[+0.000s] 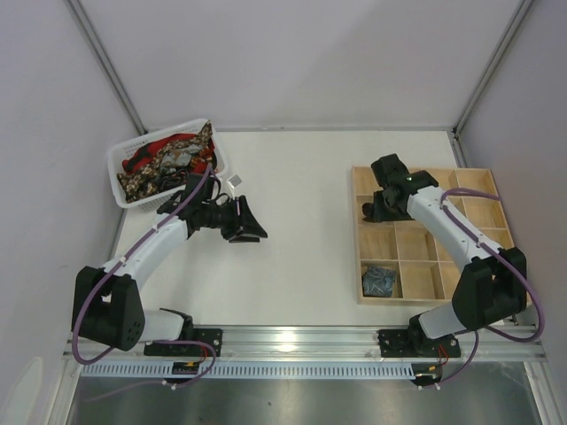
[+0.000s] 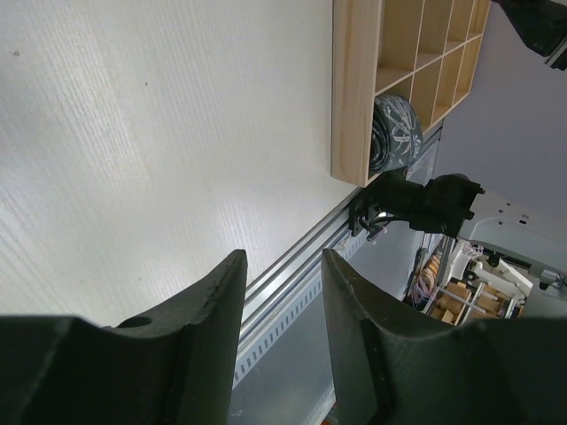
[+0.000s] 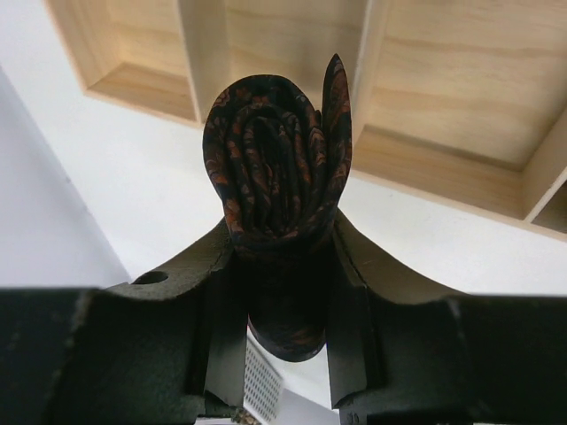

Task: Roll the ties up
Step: Place the rolled tie into the container

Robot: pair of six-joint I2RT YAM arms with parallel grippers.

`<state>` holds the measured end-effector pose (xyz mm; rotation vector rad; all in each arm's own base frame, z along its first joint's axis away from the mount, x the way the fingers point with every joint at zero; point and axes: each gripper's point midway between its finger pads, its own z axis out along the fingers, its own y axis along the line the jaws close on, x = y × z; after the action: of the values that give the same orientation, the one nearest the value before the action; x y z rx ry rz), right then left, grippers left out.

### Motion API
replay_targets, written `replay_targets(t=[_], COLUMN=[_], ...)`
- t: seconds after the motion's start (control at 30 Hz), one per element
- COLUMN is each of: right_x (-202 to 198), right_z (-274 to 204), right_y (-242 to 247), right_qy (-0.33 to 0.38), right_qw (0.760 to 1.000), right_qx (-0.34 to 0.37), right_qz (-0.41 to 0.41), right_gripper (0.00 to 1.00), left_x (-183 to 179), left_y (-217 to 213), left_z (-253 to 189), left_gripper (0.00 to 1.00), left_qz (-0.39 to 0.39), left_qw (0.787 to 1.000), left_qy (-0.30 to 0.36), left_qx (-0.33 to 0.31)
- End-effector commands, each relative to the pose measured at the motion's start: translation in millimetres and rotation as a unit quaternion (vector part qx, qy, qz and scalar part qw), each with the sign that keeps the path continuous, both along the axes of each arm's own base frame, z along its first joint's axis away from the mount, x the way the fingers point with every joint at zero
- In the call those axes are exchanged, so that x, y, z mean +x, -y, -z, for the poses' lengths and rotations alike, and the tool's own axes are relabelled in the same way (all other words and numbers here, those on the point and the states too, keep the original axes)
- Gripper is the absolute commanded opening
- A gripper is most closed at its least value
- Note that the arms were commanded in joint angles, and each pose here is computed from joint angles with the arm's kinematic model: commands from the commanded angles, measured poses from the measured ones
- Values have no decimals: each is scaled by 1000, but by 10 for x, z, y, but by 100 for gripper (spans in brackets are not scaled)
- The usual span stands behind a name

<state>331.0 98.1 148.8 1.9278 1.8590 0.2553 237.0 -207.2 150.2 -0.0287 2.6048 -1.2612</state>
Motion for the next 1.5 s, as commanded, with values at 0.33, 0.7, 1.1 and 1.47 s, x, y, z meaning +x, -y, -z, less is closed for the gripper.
replay_targets(t=[0.33,0.7,1.1,1.47], right_x=[-389,-526,-324,-516], right_z=[496,942,1204,896], right_y=[112,116,118,72], right_qy=[-105,-138,-157,-190], right_qw=[994,989,987,981], right_qx=[-22,-20,-28,-35], right_qz=[34,37,2,-22], right_gripper=[0,0,16,46], left_x=[25,33,43,52], left_y=[39,21,-43,-32], left_z=[-188,-168,-133,-143], left_gripper=[46,46,46,46], left_qz=[20,19,14,14], left_qw=[999,999,999,999], left_qy=[45,44,43,44], left_qx=[-9,-4,5,-6])
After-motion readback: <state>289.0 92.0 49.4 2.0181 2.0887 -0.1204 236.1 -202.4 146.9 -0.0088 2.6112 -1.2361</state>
